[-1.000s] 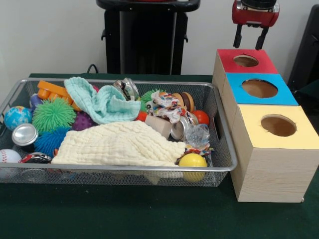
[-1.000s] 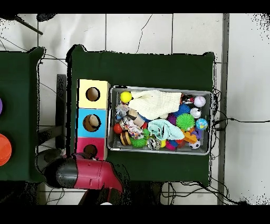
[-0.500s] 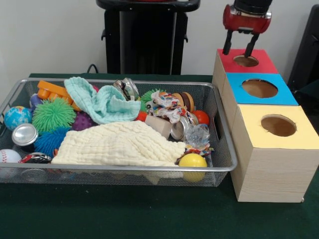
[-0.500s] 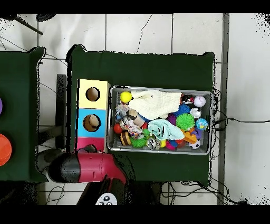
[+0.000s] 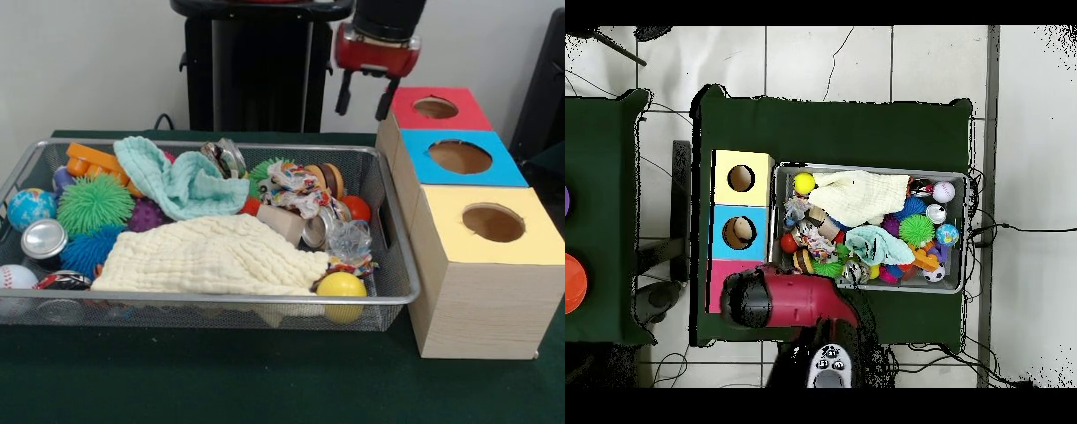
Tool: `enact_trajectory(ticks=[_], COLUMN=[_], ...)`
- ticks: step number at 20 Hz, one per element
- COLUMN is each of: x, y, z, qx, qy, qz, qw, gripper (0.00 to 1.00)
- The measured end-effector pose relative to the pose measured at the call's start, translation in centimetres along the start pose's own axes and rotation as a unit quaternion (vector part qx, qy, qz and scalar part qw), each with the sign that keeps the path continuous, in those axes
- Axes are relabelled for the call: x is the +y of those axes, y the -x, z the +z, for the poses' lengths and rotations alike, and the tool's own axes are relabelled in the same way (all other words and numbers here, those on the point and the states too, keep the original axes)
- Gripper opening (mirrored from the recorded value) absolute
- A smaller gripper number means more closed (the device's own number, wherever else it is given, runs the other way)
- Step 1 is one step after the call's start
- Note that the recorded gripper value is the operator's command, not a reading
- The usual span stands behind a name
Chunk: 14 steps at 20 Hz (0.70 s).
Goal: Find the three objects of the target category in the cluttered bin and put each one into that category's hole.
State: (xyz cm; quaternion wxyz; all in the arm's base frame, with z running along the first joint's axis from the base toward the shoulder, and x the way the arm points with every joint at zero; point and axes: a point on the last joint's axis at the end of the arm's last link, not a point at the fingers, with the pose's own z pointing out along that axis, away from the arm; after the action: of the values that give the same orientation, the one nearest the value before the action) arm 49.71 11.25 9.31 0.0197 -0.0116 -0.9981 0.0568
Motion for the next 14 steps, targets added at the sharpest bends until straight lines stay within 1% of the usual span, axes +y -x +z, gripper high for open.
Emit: enact_trajectory(ticks=[1, 2, 4, 5, 6, 7, 10, 11, 12, 13, 14], x=[-0.8, -2.9, -4.0, -5.4, -6.1, -7.5, -9.9, -11.3, -11.6, -12.6, -13.0], y=[0.3, 1.2, 1.7, 2.2, 2.5, 2.9, 3.2, 3.1, 3.1, 2.7, 2.5], z=[0.2, 0.7, 1.0, 1.4, 1.5, 1.9, 2.8, 3.5, 3.7, 4.5, 4.9], qx=[-0.005, -0.018, -0.026, -0.036, -0.04, -0.048, -0.054, -0.053, -0.053, -0.049, -0.047], qy=[0.001, 0.006, 0.008, 0.013, 0.014, 0.018, 0.024, 0.027, 0.028, 0.031, 0.032], qz=[0.003, 0.011, 0.015, 0.021, 0.023, 0.027, 0.033, 0.034, 0.034, 0.03, 0.028], qw=[1.0, 0.9998, 0.9995, 0.9991, 0.9988, 0.9983, 0.9977, 0.9976, 0.9976, 0.9979, 0.998], gripper=[1.0, 1.0, 1.0, 1.0, 1.0, 1.0, 1.0, 1.0, 1.0, 1.0, 1.0])
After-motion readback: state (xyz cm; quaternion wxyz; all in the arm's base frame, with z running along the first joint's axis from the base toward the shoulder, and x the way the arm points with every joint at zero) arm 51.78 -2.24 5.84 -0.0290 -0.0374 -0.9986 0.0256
